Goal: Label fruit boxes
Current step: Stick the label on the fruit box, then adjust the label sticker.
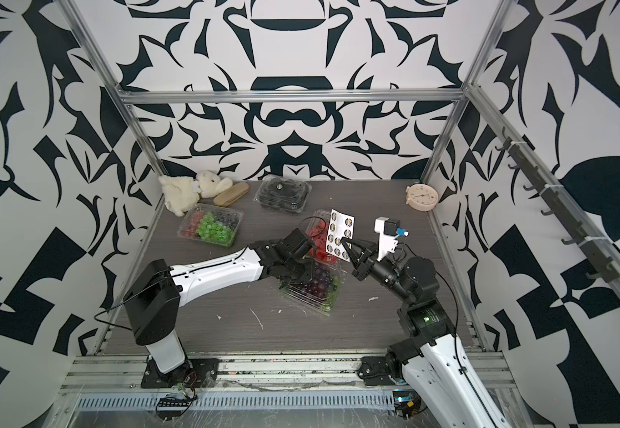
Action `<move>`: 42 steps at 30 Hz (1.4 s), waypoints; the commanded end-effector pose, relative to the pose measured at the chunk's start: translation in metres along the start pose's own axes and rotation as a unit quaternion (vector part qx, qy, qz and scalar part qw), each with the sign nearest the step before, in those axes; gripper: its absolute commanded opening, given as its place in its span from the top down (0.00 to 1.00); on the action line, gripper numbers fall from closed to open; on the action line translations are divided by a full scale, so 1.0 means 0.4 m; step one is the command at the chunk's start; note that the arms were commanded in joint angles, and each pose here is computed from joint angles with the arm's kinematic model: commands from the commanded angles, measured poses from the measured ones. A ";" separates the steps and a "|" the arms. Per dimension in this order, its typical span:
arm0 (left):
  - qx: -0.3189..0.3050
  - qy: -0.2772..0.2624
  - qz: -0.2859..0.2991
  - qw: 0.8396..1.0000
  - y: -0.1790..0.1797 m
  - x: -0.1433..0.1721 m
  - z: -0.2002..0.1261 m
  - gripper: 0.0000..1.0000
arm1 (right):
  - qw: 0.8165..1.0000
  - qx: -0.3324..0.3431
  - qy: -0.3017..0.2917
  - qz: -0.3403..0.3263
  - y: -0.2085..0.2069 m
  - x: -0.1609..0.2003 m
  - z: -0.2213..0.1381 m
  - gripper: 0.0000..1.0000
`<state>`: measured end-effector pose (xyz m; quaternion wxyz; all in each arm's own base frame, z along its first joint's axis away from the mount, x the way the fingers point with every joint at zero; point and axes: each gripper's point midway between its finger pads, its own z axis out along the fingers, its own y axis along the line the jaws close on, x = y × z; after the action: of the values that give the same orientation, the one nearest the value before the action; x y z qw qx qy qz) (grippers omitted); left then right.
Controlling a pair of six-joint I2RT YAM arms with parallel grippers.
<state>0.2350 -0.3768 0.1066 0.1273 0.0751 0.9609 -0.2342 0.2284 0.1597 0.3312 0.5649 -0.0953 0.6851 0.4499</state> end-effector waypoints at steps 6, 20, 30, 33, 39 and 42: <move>0.027 0.032 -0.010 0.999 -0.001 0.039 0.018 1.00 | 0.999 -0.013 -0.025 -0.015 0.023 -0.035 -0.004 1.00; -0.030 0.004 -0.028 0.999 0.097 0.017 -0.026 1.00 | 1.000 -0.013 -0.024 -0.014 0.021 -0.034 -0.002 1.00; 0.042 -0.064 -0.015 0.997 0.021 -0.050 -0.128 0.98 | 1.000 -0.020 -0.020 -0.008 0.022 -0.030 0.005 1.00; 0.079 -0.123 -0.010 0.989 -0.009 -0.090 -0.199 0.86 | 0.999 -0.031 -0.016 0.000 0.026 -0.029 0.014 1.00; 0.216 -0.238 -0.012 0.947 -0.076 -0.160 -0.374 0.56 | 0.997 -0.066 -0.013 0.030 0.042 -0.038 0.043 1.00; 0.299 -0.282 0.000 0.911 -0.116 -0.175 -0.475 0.38 | 0.994 -0.090 -0.016 0.051 0.052 -0.049 0.061 1.00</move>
<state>0.2520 -0.3300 0.2616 0.3213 0.0314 0.8361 -0.4435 0.2447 0.1763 0.3309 0.5298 -0.0878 0.6796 0.4997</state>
